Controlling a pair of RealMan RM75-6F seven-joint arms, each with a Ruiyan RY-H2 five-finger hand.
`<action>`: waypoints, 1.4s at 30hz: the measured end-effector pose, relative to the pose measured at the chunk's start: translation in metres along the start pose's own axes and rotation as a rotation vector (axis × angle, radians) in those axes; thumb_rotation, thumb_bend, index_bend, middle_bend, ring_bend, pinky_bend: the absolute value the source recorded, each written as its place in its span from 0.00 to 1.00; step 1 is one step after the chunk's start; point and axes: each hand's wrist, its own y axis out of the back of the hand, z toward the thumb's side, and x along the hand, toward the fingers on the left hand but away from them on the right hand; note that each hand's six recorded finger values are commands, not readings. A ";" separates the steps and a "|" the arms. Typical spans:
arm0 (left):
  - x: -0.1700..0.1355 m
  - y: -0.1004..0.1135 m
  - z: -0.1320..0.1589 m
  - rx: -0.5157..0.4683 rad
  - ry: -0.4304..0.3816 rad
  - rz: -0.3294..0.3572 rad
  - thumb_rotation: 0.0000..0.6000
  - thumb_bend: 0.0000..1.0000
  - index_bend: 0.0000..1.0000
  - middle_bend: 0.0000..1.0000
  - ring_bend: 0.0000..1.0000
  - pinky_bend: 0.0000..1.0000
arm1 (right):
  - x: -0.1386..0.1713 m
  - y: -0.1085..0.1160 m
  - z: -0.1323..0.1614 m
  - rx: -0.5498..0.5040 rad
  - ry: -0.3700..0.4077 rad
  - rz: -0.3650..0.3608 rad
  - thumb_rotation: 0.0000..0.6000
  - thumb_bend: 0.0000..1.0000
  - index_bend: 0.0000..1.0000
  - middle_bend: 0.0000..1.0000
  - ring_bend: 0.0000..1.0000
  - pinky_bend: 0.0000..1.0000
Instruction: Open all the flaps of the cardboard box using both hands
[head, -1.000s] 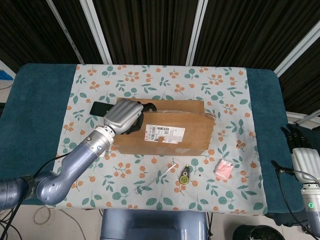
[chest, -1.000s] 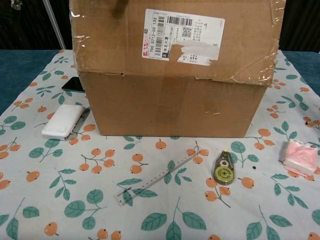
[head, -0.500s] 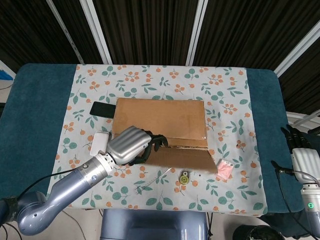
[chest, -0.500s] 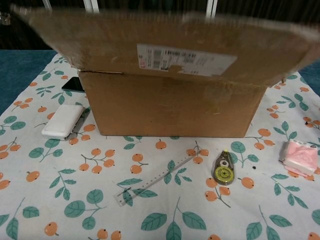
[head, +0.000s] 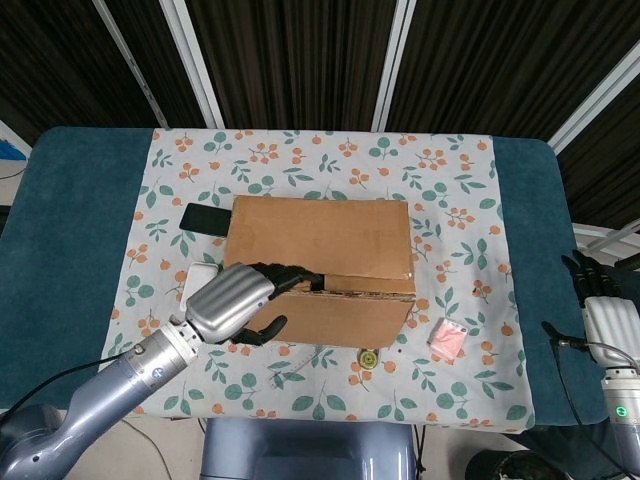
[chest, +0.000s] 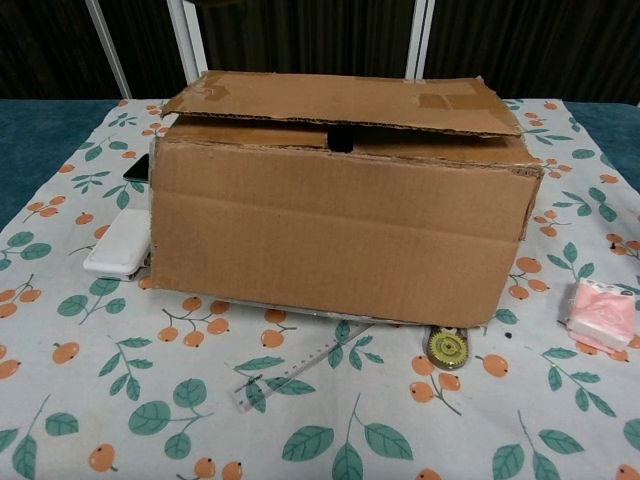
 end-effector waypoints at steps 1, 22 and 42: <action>-0.003 0.002 -0.006 0.004 0.017 0.019 1.00 0.23 0.00 0.00 0.00 0.11 | 0.000 0.000 0.000 0.003 -0.001 0.000 1.00 0.25 0.00 0.00 0.00 0.18; -0.175 -0.045 -0.212 0.254 0.631 0.522 1.00 0.10 0.00 0.00 0.00 0.07 | -0.039 0.020 0.071 0.029 0.115 -0.022 1.00 0.20 0.00 0.00 0.00 0.18; -0.192 -0.058 -0.237 0.158 0.655 0.586 1.00 0.10 0.00 0.00 0.00 0.06 | -0.080 -0.018 0.213 -0.043 0.286 0.059 1.00 0.20 0.00 0.00 0.00 0.18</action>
